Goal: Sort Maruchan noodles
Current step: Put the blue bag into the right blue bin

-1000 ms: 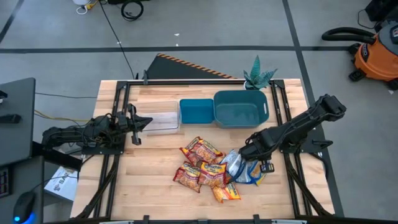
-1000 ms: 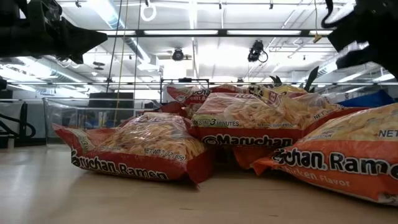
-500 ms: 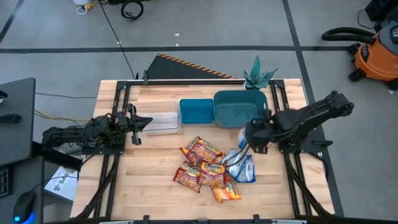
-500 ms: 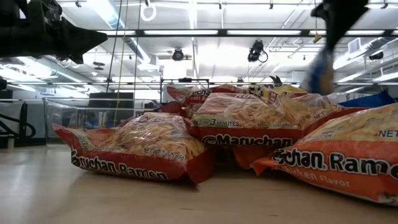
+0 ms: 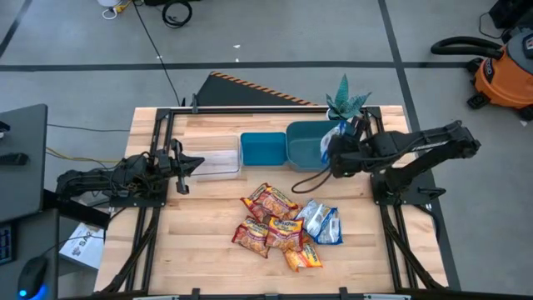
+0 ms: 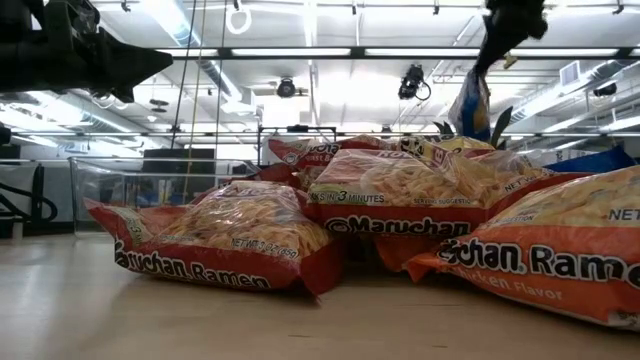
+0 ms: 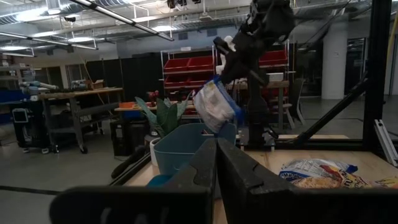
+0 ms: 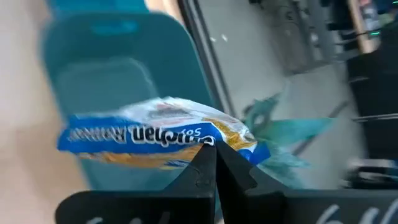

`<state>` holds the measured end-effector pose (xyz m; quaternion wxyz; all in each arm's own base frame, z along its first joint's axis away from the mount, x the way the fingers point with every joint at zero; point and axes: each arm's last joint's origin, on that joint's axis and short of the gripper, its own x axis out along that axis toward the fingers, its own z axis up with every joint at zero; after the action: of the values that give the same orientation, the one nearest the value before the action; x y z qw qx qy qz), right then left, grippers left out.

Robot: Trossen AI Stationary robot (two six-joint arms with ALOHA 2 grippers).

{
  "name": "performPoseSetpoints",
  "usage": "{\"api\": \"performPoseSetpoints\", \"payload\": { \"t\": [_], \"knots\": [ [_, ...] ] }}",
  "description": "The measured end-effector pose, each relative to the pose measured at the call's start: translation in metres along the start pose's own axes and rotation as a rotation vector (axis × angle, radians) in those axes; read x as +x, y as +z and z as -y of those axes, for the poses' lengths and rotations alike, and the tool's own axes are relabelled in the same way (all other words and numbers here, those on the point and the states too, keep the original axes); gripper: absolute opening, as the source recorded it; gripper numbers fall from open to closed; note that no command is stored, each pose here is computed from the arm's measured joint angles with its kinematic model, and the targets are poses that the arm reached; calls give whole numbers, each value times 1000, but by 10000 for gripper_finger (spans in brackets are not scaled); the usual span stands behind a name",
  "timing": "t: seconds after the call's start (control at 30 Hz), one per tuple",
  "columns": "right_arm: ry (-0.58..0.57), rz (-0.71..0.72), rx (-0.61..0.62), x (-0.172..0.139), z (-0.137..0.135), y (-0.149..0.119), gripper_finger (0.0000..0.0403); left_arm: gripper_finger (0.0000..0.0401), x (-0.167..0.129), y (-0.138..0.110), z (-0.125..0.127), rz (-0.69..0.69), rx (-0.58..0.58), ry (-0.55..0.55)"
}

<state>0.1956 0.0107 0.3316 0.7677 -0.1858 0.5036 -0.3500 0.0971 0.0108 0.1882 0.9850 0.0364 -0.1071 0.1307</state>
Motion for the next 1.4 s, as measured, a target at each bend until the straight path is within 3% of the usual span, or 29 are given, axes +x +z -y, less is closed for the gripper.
{"api": "performPoseSetpoints", "payload": {
  "t": [0.33,0.8,1.4],
  "knots": [
    [-179,-183,-270,45,-2,-23,9,18,0,0,0,0,0,0],
    [-149,-270,-630,82,-27,-47,10,18,0,0,0,0,0,0],
    [-124,-232,-756,86,-31,-42,11,18,0,0,0,0,0,0]
  ]
}}
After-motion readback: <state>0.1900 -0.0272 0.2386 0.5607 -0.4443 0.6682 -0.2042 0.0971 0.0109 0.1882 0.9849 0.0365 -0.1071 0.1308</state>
